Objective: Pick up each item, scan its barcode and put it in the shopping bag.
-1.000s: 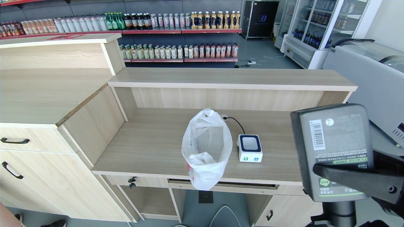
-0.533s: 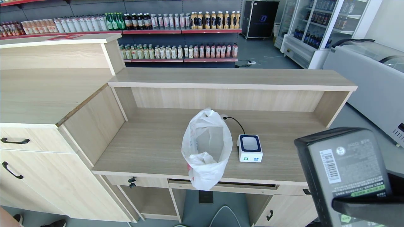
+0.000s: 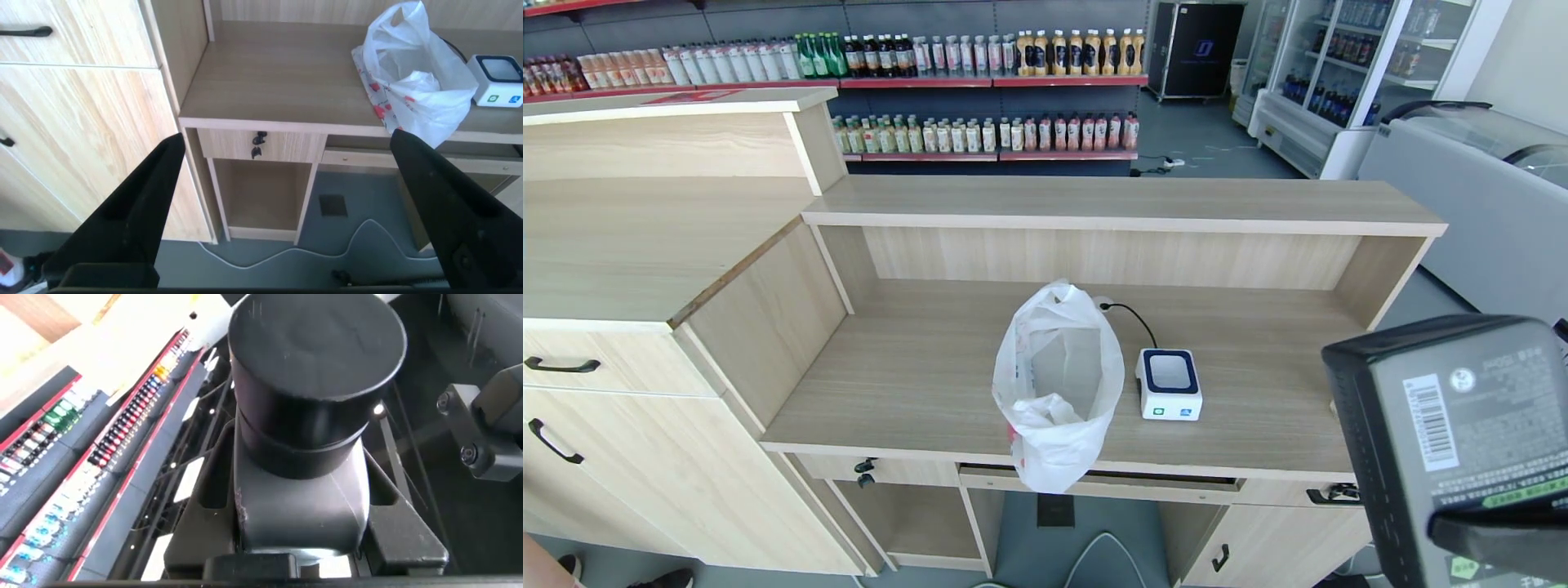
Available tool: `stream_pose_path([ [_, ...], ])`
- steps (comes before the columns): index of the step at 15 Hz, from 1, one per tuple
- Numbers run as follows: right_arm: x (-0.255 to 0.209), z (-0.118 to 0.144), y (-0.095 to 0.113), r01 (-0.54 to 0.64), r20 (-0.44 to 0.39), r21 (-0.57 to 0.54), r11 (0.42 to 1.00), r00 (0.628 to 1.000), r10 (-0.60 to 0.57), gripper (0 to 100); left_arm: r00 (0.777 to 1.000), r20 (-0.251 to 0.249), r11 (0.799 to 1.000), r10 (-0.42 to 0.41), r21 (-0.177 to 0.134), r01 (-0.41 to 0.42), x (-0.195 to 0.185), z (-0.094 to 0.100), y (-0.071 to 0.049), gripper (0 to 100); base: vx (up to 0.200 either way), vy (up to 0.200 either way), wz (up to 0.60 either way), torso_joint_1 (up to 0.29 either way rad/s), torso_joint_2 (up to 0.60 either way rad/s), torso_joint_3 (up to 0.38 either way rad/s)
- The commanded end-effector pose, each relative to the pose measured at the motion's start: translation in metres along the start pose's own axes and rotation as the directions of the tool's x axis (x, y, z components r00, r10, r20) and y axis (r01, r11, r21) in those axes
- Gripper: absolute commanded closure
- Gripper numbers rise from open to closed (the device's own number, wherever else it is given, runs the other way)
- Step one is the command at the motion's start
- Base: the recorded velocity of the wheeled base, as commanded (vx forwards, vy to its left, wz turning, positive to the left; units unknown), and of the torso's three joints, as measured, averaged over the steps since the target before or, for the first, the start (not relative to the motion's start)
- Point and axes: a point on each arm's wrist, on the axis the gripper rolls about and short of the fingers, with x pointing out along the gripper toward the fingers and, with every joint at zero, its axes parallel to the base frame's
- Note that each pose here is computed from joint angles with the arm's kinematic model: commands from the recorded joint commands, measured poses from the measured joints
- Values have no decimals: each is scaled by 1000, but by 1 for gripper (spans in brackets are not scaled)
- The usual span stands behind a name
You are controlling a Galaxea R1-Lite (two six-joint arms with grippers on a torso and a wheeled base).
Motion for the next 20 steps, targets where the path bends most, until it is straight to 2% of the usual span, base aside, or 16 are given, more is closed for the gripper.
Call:
stream_pose_path([
  [1,-2,-1,0,-1,-4,2,1000,1000,1,100,1000,0,1000,0,0,0,0,0,0,0,0,0,0,0,0,0],
  [7,-6,-2,-2,-3,-13,3,1000,1000,3,100,1000,0,1000,0,0,0,0,0,0,0,0,0,0,0,0,0],
  [8,-10,-12,-2,-35,-54,62,997,998,38,100,1000,0,1000,0,0,0,0,0,0,0,0,0,0,0,0,0],
  [9,-33,-35,0,-173,-201,234,957,954,221,100,1000,0,1000,0,0,0,0,0,0,0,0,0,0,0,0,0],
  [10,-57,-45,6,-240,-338,490,838,834,436,100,1000,0,1000,0,0,0,0,0,0,0,0,0,0,0,0,0],
  [11,-75,-32,22,-127,-378,778,616,689,619,100,1000,0,1000,0,0,0,0,0,0,0,0,0,0,0,0,0],
  [12,-84,-13,39,59,-321,929,367,623,713,100,1000,0,1000,0,0,0,0,0,0,0,0,0,0,0,0,0],
  [13,-88,-9,46,152,-270,963,225,601,753,100,1000,0,1000,0,0,0,0,0,0,0,0,0,0,0,0,0],
  [14,-99,-5,51,217,-243,965,146,538,807,100,1000,0,1000,0,0,0,0,0,0,0,0,0,0,0,0,0],
  [15,-117,-3,58,324,-242,941,98,442,864,100,1000,0,1000,0,0,0,0,0,0,0,0,0,0,0,0,0],
  [18,-124,-2,57,444,-251,894,54,398,882,100,1000,0,1000,0,0,0,0,0,0,0,0,0,0,0,0,0],
  [20,-124,-2,58,495,-247,869,20,398,883,100,1000,0,1000,0,0,0,0,0,0,0,0,0,0,0,0,0],
])
